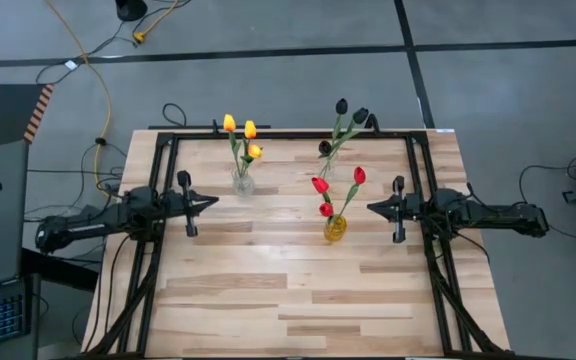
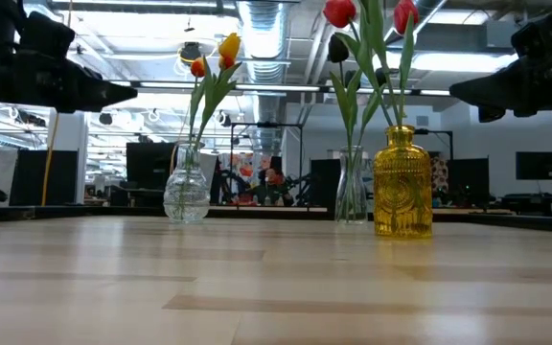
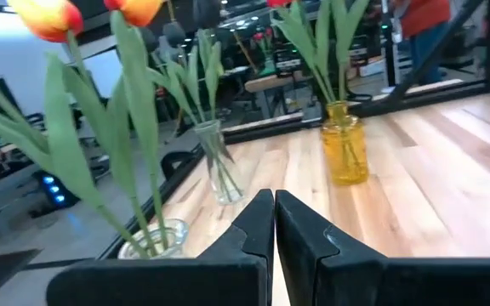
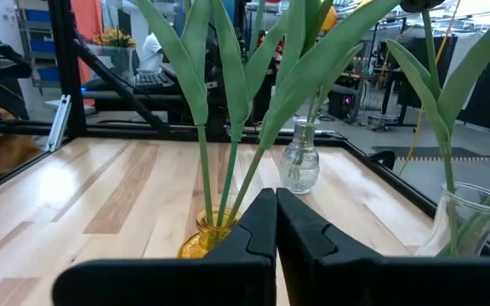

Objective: Sort flowers into vase by color
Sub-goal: Return to Home Position

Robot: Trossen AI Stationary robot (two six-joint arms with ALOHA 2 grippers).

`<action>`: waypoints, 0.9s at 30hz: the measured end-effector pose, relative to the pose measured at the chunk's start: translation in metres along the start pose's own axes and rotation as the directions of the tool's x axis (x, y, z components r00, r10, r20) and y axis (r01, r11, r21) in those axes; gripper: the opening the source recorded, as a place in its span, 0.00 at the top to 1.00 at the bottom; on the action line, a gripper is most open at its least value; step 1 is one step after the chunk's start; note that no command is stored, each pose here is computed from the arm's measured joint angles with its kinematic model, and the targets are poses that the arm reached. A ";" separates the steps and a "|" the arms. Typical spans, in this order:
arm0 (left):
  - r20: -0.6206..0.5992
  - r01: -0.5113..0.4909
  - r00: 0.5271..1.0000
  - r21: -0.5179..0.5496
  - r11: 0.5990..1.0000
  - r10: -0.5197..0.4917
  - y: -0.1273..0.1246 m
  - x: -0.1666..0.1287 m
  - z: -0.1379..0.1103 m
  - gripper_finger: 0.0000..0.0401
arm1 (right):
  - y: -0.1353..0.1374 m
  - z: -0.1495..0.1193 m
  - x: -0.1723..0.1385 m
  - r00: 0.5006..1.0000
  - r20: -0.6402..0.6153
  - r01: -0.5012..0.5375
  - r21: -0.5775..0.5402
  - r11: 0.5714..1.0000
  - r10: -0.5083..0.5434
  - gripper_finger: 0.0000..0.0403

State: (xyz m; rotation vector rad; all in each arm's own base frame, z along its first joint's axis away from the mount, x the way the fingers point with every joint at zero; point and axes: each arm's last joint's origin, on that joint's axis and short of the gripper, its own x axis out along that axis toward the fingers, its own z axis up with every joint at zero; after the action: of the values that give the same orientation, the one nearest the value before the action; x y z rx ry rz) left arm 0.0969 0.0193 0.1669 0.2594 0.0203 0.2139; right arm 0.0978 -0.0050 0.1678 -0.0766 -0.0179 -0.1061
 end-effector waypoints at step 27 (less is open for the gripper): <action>-0.010 -0.035 0.999 -0.042 0.998 0.034 0.004 0.000 -0.002 1.00 | 0.000 -0.001 0.000 1.000 -0.003 0.002 -0.002 1.000 -0.002 0.91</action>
State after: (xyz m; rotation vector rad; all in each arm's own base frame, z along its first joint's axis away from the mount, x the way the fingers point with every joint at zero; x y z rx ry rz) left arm 0.0961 0.0235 0.1665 0.2165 0.0205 0.2496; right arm 0.0979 -0.0051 0.1672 -0.0786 -0.0146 -0.1079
